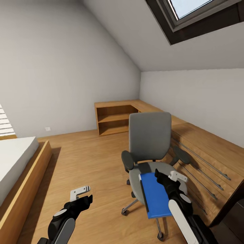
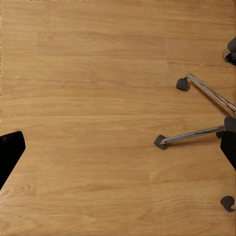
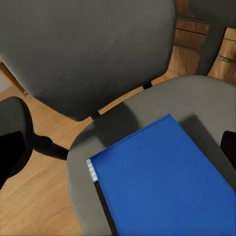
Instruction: In the bedroom, organize the workspace by keeping the computer under the desk, ensuring the monitor is on the desk, placing the keyboard on the desk next to the monitor, placing the mouse on the desk next to the keyboard, moving the folder from the swivel chair onto the desk next to the mouse, stacking the notebook on top of the folder with the pen on top of the notebook, and positioning the swivel chair next to the desk.
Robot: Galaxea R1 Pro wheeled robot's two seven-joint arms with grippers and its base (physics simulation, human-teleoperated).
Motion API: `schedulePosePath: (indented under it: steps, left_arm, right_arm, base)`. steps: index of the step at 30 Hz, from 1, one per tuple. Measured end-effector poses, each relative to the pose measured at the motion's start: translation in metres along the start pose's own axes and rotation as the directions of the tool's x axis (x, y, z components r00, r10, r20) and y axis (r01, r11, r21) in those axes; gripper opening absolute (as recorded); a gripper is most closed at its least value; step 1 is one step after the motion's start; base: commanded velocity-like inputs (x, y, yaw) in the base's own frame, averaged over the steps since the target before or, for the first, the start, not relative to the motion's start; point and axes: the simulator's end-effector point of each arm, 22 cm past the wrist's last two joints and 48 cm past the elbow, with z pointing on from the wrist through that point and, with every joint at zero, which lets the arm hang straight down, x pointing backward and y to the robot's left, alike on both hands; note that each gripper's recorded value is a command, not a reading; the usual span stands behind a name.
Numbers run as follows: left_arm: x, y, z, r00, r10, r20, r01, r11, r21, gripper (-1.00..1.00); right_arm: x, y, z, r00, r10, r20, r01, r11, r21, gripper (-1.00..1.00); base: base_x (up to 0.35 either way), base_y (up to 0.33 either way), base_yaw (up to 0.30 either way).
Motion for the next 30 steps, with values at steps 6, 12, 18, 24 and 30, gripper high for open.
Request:
schedulePosePath:
  steps: [6,12,18,24,30]
  left_arm:
    - [-0.0006,0.0013,0.0001,1.0,0.001,0.002,-0.001,1.0,-0.005,1.0]
    - [-0.0007,0.0014,0.0,1.0,0.004,0.003,-0.004,1.0,-0.007,1.0]
    - [-0.0007,0.0012,-0.0001,1.0,0.005,0.004,-0.005,1.0,-0.007,1.0]
    - [-0.0006,0.0011,-0.0001,1.0,0.006,0.004,-0.006,1.0,-0.008,1.0]
    - [-0.0006,0.001,0.0,1.0,0.006,0.004,-0.006,1.0,-0.007,1.0]
  right_arm:
    - [0.0014,0.0009,0.0,1.0,0.003,-0.002,-0.003,1.0,0.002,1.0]
    - [0.001,0.0004,0.0001,1.0,0.005,0.0,-0.005,1.0,0.003,1.0]
    - [0.0009,0.0003,0.0001,1.0,0.005,0.0,-0.005,1.0,0.003,1.0]
    - [0.0014,0.0,0.0002,1.0,0.004,-0.001,-0.004,1.0,0.003,1.0]
    - [0.0014,-0.0004,0.0005,1.0,0.005,-0.001,-0.005,1.0,0.004,1.0]
  base:
    - [0.0,0.014,-0.093]
    - [0.0,0.234,-0.242]
    - [0.0,0.296,-0.266]
    - [-0.001,0.314,-0.268]
    - [-0.077,0.322,-0.269]
